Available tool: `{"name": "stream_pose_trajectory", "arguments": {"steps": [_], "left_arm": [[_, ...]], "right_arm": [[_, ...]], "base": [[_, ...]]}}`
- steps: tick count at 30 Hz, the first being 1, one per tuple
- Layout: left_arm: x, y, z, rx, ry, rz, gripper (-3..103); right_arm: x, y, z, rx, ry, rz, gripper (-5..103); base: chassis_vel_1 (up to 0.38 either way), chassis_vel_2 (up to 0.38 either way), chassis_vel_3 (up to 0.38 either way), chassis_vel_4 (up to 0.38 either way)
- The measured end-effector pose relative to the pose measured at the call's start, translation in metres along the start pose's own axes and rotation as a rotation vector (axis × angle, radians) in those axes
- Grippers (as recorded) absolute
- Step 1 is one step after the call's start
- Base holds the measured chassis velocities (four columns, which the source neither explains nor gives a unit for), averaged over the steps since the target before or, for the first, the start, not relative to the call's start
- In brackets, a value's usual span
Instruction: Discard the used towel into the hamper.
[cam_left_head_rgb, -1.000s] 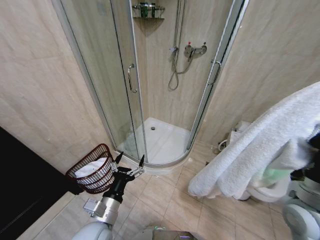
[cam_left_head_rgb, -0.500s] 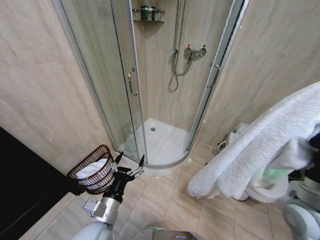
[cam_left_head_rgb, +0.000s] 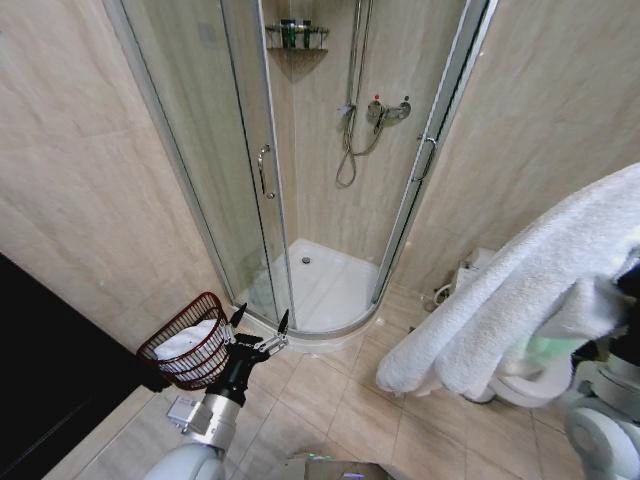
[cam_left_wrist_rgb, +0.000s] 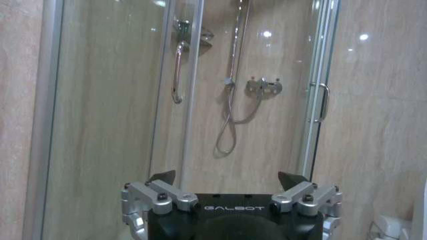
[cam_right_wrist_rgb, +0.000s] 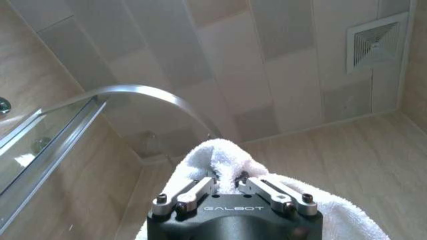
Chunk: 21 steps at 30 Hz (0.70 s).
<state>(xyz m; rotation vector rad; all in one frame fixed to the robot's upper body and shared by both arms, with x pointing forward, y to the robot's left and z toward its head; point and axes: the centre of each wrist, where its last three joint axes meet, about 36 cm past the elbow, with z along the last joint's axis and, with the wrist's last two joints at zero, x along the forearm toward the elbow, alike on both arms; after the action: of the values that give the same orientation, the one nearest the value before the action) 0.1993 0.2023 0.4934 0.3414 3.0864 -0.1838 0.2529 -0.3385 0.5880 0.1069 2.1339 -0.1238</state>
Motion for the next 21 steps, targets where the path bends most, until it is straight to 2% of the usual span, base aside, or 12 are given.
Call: {"name": "stream_pose_trajectory", "arguments": {"steps": [21], "left_arm": [[0.0, 0.0, 0.0, 0.0, 0.0, 0.0, 100]], "right_arm": [[0.0011, -0.0002, -0.0001, 0.0, 0.007, 0.002, 9]], "base": [[0.0, 0.0, 0.0, 0.0]]}}
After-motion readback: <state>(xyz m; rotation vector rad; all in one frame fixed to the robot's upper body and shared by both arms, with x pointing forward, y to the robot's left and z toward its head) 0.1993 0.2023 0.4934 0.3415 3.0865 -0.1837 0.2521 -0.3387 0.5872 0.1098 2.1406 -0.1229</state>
